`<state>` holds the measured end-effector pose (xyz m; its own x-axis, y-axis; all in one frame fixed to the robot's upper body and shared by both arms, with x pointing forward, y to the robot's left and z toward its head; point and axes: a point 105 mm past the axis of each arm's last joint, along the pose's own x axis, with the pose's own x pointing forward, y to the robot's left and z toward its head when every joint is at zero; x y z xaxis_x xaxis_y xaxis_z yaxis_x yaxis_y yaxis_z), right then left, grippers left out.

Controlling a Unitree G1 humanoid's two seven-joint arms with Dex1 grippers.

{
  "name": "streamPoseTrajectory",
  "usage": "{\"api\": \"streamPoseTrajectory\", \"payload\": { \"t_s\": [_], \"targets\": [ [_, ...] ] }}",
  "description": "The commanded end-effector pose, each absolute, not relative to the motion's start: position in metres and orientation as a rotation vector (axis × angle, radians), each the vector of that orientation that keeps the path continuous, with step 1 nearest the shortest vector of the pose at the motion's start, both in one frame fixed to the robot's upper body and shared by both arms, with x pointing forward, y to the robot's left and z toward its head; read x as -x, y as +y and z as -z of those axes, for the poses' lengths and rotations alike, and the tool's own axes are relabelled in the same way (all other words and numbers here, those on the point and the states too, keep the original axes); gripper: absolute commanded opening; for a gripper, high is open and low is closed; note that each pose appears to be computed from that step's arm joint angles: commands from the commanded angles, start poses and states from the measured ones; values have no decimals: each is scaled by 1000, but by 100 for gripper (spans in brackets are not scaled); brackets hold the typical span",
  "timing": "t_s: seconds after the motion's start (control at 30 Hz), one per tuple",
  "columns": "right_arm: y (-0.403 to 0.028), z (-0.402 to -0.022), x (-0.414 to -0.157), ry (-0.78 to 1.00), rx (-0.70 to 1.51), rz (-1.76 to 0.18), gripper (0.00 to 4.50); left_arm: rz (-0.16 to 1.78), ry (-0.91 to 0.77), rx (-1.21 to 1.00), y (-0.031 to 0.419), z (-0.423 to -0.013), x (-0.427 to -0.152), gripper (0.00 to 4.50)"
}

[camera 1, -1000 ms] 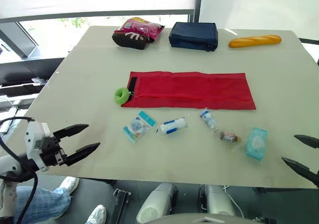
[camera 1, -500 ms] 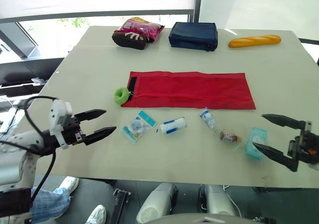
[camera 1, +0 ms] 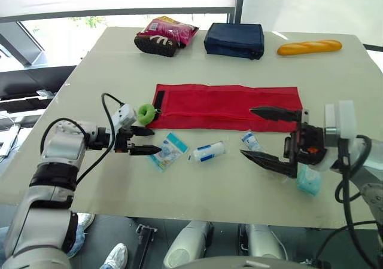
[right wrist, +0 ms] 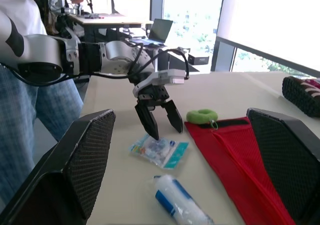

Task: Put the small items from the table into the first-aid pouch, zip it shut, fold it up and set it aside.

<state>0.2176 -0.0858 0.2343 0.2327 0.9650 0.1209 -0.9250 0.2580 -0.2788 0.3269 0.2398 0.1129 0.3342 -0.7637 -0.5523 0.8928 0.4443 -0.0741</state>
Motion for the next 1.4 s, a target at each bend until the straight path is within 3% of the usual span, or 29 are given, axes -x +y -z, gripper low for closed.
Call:
{"api": "streamPoseTrajectory", "payload": {
  "t_s": [0.03, 0.13, 0.27, 0.37, 0.4, 0.6, 0.9, 1.23, 1.4],
  "targets": [
    [-83, -240, -215, -326, 177, -1305, 450, 1173, 636, -243, 231, -98, -319, 416],
    [-83, -240, -215, -331, 179, -1299, 450, 1230, 650, -230, 226, -98, -313, 324],
    [-84, -239, -217, -334, 181, -1292, 450, 1274, 666, -211, 224, -99, -305, 108],
    [-83, -239, -217, -335, 180, -1295, 450, 1246, 642, -184, 227, -104, -306, 15],
    [-83, -239, -217, -335, 179, -1297, 450, 1236, 630, -171, 228, -107, -306, 3],
    [-75, -230, -228, -262, 89, -1208, 450, 1112, 387, -40, 226, -162, -319, 3],
    [-52, -221, -261, -137, 4, -1046, 450, 778, -6, 114, 171, -250, -360, 3],
    [-25, -235, -323, 25, -344, -799, 450, 744, -127, 216, 85, -261, -359, 3],
    [-24, -249, -332, 0, -440, -740, 450, 752, -124, 268, 76, -259, -357, 3]
  ]
}}
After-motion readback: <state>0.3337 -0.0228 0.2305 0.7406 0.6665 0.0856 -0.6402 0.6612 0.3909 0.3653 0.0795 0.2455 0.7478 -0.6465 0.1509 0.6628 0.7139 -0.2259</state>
